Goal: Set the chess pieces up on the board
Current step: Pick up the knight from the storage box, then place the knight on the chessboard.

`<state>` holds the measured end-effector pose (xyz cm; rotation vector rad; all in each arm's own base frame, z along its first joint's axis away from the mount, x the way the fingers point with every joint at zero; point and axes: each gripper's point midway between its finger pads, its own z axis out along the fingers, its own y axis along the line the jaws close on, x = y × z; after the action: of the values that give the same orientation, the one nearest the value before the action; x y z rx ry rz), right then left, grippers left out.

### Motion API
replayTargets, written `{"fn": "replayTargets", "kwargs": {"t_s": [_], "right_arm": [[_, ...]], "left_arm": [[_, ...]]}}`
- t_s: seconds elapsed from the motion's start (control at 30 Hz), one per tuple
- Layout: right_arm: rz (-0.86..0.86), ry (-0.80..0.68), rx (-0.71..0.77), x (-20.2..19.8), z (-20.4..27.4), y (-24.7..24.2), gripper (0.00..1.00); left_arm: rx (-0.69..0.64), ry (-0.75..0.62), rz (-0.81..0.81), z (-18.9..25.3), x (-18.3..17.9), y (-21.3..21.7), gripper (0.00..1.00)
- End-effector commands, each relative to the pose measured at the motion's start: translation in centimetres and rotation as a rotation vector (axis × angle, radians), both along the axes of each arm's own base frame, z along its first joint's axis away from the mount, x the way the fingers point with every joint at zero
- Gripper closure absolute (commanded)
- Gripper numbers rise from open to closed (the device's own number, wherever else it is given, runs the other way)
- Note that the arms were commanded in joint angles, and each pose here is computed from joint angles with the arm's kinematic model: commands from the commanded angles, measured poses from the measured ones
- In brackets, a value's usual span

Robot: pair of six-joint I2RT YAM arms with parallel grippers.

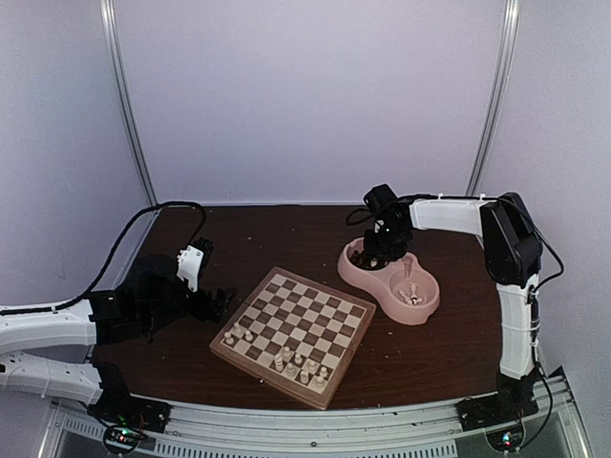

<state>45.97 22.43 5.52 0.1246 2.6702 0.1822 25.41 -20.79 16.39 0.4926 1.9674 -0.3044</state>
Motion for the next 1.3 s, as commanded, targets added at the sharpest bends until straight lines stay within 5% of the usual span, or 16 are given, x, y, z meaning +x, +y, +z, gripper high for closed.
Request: {"fn": "replayTargets", "kwargs": {"t_s": [0.0, 0.43, 0.97, 1.27], "right_arm": [[-0.023, 0.051, -0.016, 0.2, -0.5, -0.3, 0.60], [0.007, 0.061, 0.003, 0.0, 0.9, 0.1, 0.79], [0.101, -0.116, 0.111, 1.3, 7.3, 1.7, 0.79], [0.329, -0.118, 0.064, -4.5, 8.6, 4.9, 0.80]], "left_arm": [[-0.024, -0.035, -0.009, 1.4, 0.3, -0.5, 0.02], [-0.026, -0.026, -0.026, 1.4, 0.2, -0.8, 0.02], [-0.009, -0.014, -0.043, 1.1, 0.2, -1.2, 0.02], [0.006, 0.013, -0.068, 0.3, 0.3, -2.0, 0.02]]}}
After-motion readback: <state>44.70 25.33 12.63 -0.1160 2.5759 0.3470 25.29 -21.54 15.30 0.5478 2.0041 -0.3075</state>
